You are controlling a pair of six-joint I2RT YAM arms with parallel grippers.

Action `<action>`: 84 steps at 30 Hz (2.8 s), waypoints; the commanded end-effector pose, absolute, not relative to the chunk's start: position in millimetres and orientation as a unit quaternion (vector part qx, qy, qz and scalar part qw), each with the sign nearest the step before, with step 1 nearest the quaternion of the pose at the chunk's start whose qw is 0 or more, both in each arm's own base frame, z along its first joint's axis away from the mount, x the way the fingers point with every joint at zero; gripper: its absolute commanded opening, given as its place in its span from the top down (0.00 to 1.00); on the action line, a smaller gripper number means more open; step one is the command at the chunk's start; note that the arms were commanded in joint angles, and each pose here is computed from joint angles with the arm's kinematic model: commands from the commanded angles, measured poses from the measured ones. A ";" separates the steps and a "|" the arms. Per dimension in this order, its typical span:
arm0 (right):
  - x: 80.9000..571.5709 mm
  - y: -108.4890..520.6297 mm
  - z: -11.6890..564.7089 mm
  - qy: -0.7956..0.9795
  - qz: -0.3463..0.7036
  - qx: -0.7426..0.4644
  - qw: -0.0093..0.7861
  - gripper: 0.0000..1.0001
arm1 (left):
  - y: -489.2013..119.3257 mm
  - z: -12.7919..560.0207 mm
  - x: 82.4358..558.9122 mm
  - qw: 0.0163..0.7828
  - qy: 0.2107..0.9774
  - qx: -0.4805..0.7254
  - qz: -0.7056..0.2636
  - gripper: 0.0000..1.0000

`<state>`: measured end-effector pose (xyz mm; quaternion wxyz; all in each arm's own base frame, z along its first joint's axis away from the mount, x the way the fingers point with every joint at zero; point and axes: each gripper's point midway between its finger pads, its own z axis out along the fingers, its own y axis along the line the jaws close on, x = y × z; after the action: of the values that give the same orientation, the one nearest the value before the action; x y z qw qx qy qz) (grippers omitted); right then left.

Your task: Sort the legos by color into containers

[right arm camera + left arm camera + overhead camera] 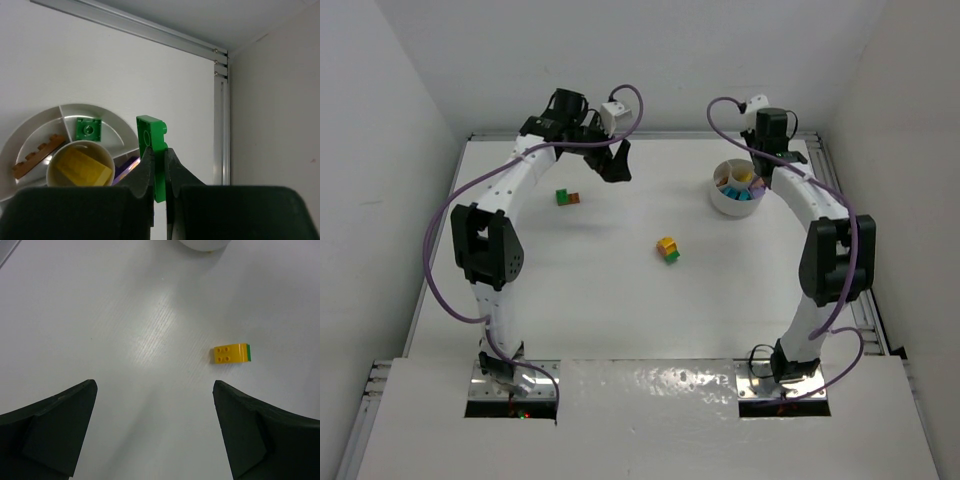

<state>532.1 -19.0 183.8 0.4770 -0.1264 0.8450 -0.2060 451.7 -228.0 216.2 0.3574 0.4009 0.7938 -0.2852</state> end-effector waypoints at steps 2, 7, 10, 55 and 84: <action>516.7 -13.6 198.9 0.841 -0.192 -0.112 0.494 1.00 | -228.2 236.5 456.2 0.391 0.787 0.397 -0.266 0.00; 494.8 -5.9 198.9 0.847 -0.161 -0.103 0.496 1.00 | -226.8 240.6 465.8 0.410 0.788 0.384 -0.252 0.00; 481.4 -1.4 198.7 0.850 -0.137 -0.090 0.501 1.00 | -226.9 242.4 471.3 0.420 0.788 0.375 -0.248 0.00; 562.1 20.0 199.5 0.819 -0.058 -0.192 0.538 1.00 | -250.4 246.8 527.5 0.530 0.776 0.292 -0.181 0.00; 572.4 -2.6 124.5 0.813 -0.071 -0.296 0.495 0.78 | -223.0 241.3 531.3 0.527 0.790 0.295 -0.103 0.00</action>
<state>567.4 -2.9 109.3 0.4728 -0.2954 0.8272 -0.0702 533.5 -225.1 195.9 0.4841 0.2933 0.8161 -0.1162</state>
